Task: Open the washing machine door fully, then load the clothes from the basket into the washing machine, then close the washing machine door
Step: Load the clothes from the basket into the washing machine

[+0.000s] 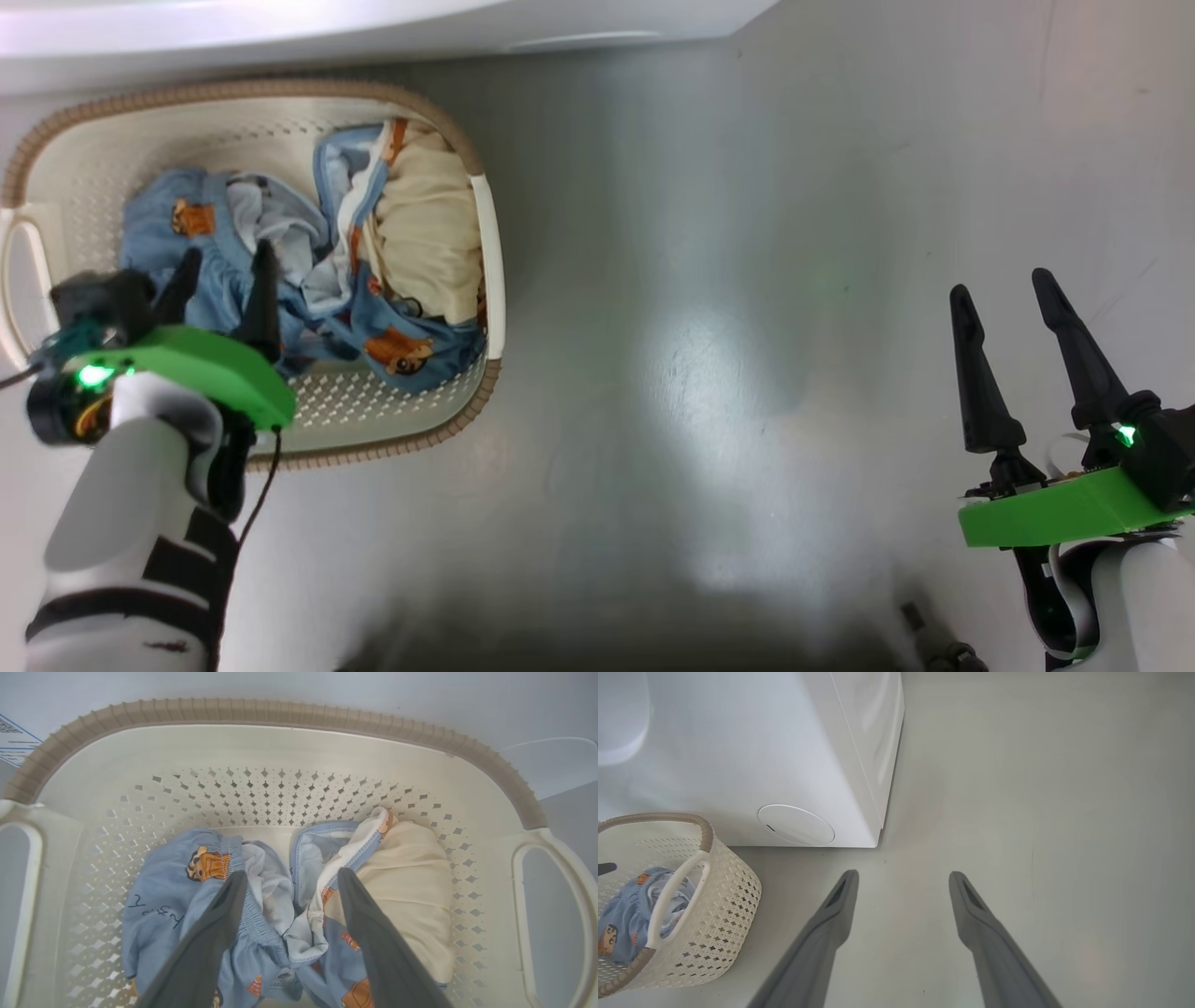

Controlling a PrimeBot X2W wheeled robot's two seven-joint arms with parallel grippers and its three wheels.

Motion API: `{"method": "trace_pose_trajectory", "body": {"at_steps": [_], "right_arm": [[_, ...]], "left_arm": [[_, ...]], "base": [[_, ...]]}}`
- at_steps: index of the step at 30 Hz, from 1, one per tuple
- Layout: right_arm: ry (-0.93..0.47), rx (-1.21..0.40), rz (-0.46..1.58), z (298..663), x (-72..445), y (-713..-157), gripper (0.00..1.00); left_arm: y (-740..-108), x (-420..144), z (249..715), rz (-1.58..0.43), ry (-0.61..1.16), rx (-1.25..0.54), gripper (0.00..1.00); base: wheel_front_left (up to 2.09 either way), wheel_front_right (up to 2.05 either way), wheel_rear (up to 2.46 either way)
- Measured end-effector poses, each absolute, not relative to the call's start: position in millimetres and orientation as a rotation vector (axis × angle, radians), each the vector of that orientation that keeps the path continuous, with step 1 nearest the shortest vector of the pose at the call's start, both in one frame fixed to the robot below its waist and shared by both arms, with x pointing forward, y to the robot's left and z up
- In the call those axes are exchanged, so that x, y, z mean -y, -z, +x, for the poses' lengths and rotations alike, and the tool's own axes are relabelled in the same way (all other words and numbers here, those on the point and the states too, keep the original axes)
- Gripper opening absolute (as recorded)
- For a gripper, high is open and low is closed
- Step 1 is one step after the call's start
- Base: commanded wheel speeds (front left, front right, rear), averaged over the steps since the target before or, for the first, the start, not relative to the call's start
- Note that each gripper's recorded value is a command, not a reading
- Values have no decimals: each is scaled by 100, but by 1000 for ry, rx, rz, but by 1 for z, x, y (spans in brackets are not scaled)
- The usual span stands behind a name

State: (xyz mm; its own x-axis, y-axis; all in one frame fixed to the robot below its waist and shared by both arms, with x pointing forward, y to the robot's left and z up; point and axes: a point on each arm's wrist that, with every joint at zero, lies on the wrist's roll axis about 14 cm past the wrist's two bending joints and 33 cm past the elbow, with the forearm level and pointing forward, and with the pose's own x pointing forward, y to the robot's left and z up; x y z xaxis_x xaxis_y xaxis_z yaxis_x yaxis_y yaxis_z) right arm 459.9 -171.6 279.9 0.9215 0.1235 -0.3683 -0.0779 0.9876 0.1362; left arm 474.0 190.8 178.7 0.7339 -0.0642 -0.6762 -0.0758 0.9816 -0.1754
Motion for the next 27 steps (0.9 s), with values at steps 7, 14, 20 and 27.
{"method": "trace_pose_trajectory", "body": {"at_steps": [7, 14, 20, 27], "right_arm": [[-107, -413, 129, 458, 168, -266, 100], [-108, -418, 134, 462, 166, -258, 100], [-107, -431, 135, 460, 166, -252, 100], [-107, -430, 137, 463, 166, -247, 100]], "left_arm": [[-162, -181, 466, -202, 15, -804, 100], [-153, -163, 471, -201, 80, -820, 100], [-146, -151, 470, -210, 115, -841, 100], [-138, -134, 466, -213, 177, -877, 100]], "base": [[0, 0, 0], [0, 0, 0], [0, 0, 0], [0, 0, 0]]}}
